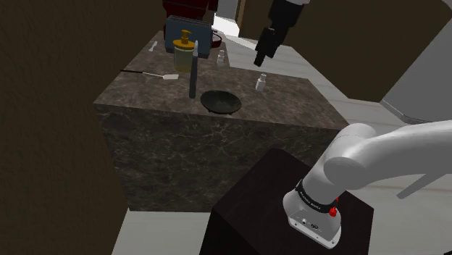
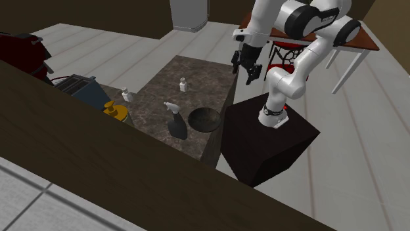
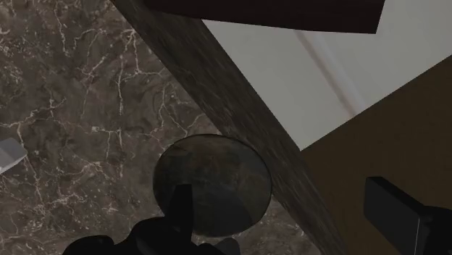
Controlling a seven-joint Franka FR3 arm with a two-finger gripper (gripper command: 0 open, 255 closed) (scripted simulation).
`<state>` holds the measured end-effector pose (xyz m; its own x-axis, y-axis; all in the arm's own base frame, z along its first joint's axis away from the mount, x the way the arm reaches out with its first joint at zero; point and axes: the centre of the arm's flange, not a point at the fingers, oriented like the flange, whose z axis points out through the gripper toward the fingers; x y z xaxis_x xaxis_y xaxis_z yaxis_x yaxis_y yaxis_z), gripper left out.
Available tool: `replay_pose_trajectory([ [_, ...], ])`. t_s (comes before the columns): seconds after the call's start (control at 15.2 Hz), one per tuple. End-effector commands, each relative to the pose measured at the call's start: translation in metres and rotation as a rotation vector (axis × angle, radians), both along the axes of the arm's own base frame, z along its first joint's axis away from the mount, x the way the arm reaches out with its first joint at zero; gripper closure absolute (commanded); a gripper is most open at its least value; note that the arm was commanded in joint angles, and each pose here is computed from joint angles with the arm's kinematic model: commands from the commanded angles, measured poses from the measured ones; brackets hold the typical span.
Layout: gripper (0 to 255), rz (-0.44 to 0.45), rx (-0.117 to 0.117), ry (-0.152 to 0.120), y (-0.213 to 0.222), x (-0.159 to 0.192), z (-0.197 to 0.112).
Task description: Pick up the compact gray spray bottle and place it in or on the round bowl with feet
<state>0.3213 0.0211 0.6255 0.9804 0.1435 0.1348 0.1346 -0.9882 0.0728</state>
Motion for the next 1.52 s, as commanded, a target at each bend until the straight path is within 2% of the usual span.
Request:
replay_pose_trajectory([
  [0.0, 0, 0.0, 0.0, 0.0, 0.0, 0.0, 0.0],
  [0.73, 0, -0.282, -0.052, -0.078, 0.038, 0.133, -0.029],
  [1.45, 0, -0.564, -0.104, -0.156, 0.037, 0.273, -0.049],
])
